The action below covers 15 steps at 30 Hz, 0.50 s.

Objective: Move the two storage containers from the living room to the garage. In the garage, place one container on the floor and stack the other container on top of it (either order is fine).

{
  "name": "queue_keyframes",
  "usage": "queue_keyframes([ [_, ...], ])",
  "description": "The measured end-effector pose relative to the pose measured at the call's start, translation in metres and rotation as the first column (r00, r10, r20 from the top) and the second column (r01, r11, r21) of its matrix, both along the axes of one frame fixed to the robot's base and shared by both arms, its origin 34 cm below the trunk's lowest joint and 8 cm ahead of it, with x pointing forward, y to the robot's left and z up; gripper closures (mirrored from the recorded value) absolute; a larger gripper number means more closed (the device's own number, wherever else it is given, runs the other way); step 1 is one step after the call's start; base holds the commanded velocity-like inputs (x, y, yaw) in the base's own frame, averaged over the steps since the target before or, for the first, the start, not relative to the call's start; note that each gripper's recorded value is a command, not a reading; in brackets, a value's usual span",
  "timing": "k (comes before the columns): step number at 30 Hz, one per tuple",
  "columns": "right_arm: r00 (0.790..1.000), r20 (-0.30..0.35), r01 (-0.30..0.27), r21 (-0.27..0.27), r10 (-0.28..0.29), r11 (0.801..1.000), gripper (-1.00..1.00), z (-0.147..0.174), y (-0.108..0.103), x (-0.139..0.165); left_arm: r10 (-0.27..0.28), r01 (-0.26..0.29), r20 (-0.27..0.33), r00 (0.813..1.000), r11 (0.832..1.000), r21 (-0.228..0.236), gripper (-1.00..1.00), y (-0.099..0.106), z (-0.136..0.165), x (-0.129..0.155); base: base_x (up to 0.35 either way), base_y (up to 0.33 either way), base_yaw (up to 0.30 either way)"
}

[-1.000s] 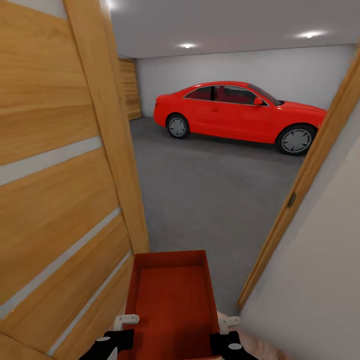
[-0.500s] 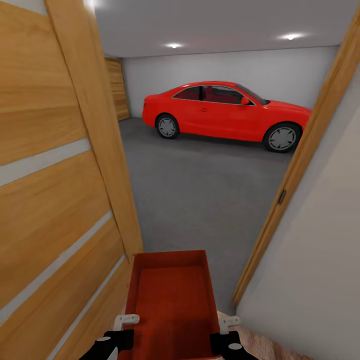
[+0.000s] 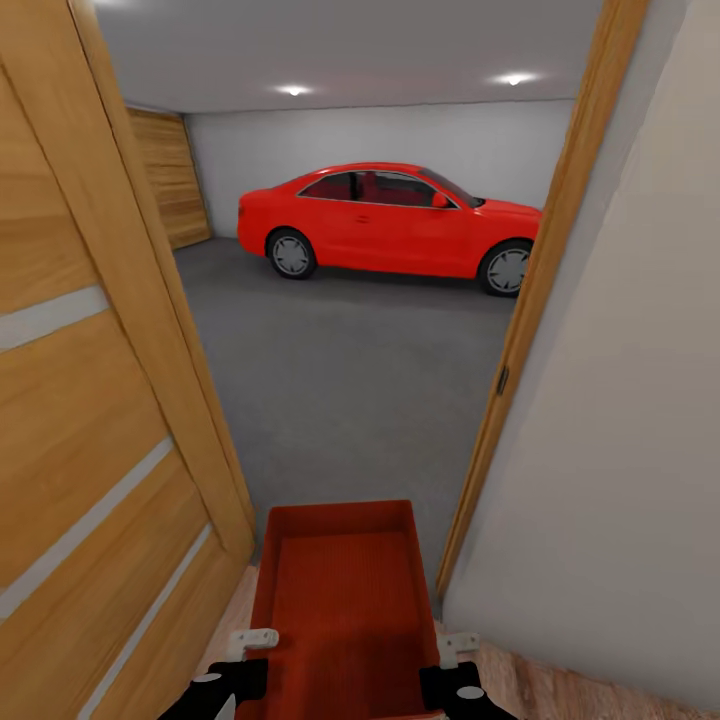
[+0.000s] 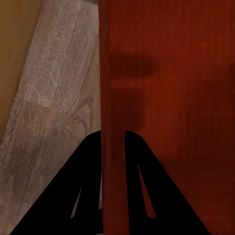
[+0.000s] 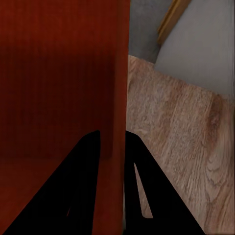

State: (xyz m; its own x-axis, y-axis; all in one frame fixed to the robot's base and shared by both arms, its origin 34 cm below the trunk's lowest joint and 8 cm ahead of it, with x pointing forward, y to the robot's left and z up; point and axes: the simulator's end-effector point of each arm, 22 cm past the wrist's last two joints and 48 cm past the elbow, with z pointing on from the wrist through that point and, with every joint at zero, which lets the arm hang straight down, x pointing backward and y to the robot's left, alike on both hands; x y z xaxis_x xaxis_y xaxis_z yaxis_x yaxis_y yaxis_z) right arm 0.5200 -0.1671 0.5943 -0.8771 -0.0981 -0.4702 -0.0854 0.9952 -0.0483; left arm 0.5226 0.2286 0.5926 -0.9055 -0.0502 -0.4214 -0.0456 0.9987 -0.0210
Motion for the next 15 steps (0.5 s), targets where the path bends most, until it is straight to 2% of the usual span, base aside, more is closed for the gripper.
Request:
queue_keyframes([
  [5,1.000,0.000,0.000,0.000,0.000,1.000,1.00,0.0000,0.0002,0.0000,0.000,0.000,0.001,1.000,1.000,0.000,1.00,0.0001,0.0000,0.0001,0.011,0.107,-0.175],
  [15,1.000,-0.004,0.001,0.001,-0.001,1.000,1.00,-0.0007,0.0007,-0.0016,-0.002,0.002,-0.003,1.000,1.000,0.001,1.00,0.0006,-0.0003,-0.0008,0.084,0.312,-0.004],
])
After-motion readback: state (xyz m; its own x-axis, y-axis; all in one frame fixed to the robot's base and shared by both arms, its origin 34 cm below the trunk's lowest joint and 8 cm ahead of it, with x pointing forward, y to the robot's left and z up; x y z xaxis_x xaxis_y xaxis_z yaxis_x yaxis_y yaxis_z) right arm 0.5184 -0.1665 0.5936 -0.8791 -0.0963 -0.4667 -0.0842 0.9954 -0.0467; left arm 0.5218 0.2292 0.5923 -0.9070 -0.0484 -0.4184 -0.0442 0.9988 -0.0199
